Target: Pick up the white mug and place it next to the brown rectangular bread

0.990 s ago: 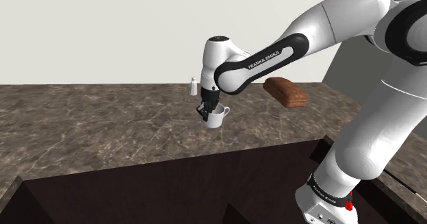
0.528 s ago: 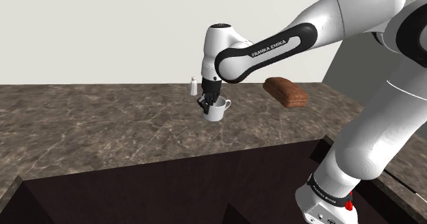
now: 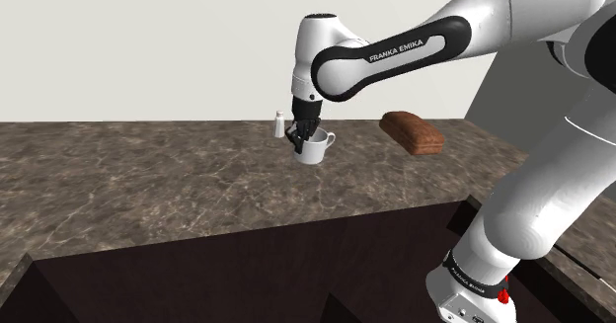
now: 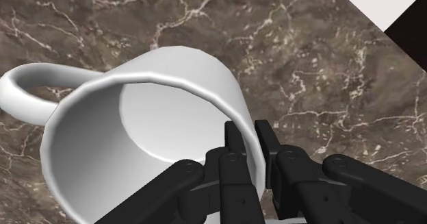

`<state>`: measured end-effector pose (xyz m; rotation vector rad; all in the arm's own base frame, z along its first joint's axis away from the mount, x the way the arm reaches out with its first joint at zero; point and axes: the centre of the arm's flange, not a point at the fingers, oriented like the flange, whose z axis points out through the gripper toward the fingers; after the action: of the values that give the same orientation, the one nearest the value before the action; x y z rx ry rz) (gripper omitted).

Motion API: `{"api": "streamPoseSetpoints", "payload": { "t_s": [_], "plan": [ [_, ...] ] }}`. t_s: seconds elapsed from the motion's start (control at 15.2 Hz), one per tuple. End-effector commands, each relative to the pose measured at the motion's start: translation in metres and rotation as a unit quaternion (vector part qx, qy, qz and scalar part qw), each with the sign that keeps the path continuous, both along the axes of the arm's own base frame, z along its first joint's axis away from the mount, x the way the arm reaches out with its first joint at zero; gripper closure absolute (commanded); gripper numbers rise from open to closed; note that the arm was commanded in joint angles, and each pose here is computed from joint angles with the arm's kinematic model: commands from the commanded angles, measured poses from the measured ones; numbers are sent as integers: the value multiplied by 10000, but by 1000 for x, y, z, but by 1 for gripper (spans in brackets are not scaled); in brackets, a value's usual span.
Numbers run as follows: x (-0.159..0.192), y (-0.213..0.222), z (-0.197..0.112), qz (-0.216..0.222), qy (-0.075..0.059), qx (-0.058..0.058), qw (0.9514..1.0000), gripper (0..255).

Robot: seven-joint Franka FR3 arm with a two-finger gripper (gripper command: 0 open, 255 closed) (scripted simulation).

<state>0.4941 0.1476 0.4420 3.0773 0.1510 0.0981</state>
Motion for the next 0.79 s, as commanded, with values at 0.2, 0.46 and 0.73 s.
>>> {"api": "streamPoseSetpoints", "payload": {
  "t_s": [0.2,0.46,0.73],
  "plan": [
    [0,0,27,1,1,-1,10000,255],
    [0,0,49,1,1,-1,10000,255],
    [0,0,70,1,1,-1,10000,255]
  ]
}}
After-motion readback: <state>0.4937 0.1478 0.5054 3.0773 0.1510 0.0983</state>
